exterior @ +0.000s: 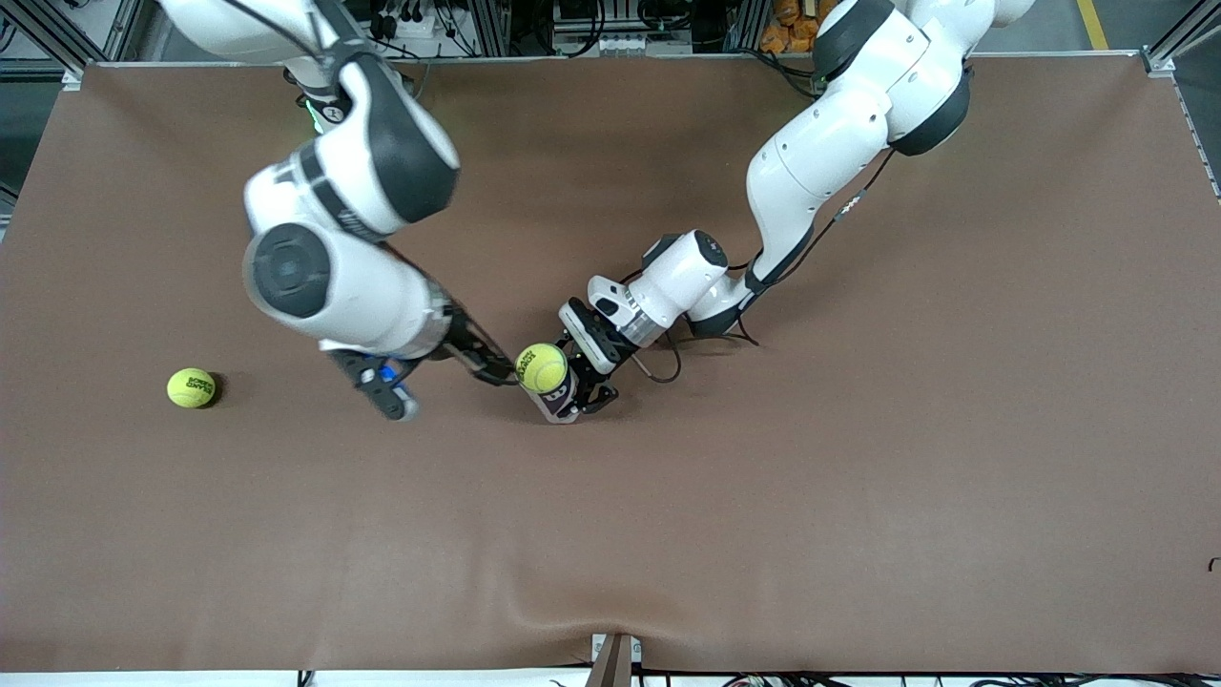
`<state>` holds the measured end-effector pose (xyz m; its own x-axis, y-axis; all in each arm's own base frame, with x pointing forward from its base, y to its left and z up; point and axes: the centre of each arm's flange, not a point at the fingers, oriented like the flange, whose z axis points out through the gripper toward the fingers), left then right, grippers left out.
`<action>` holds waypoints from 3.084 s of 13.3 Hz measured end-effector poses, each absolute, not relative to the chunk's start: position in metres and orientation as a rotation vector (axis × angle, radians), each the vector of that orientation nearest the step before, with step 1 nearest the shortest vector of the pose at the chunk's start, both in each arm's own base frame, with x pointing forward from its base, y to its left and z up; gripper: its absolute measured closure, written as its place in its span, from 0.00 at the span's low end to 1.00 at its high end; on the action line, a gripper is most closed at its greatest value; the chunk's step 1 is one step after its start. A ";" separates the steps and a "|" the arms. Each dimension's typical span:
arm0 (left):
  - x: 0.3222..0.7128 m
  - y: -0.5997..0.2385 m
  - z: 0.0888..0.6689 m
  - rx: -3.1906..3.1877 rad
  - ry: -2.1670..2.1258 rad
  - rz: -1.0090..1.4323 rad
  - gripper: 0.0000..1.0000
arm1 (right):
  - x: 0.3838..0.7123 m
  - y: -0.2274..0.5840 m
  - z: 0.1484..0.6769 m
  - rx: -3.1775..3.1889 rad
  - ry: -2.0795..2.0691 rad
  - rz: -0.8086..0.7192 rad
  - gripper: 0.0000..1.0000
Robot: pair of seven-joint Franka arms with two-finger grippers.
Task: Insert tennis ball vertically with right arm
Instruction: 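Lift the ball with the right gripper and drop it into the tube, then move the right gripper to the second ball and grasp it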
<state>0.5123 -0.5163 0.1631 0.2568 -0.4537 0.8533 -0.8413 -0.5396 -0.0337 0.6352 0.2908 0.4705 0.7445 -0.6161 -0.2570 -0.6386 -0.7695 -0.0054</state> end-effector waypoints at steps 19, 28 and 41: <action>0.512 -0.516 0.163 2.102 -1.176 1.207 0.30 | 0.632 -0.201 0.245 -3.158 0.371 0.393 0.00; 0.513 -0.516 0.163 2.103 -1.175 1.207 0.30 | 0.613 -0.206 0.207 -3.142 0.357 0.430 0.03; 0.513 -0.516 0.163 2.103 -1.175 1.207 0.30 | 0.642 -0.131 0.288 -2.889 0.521 0.564 0.35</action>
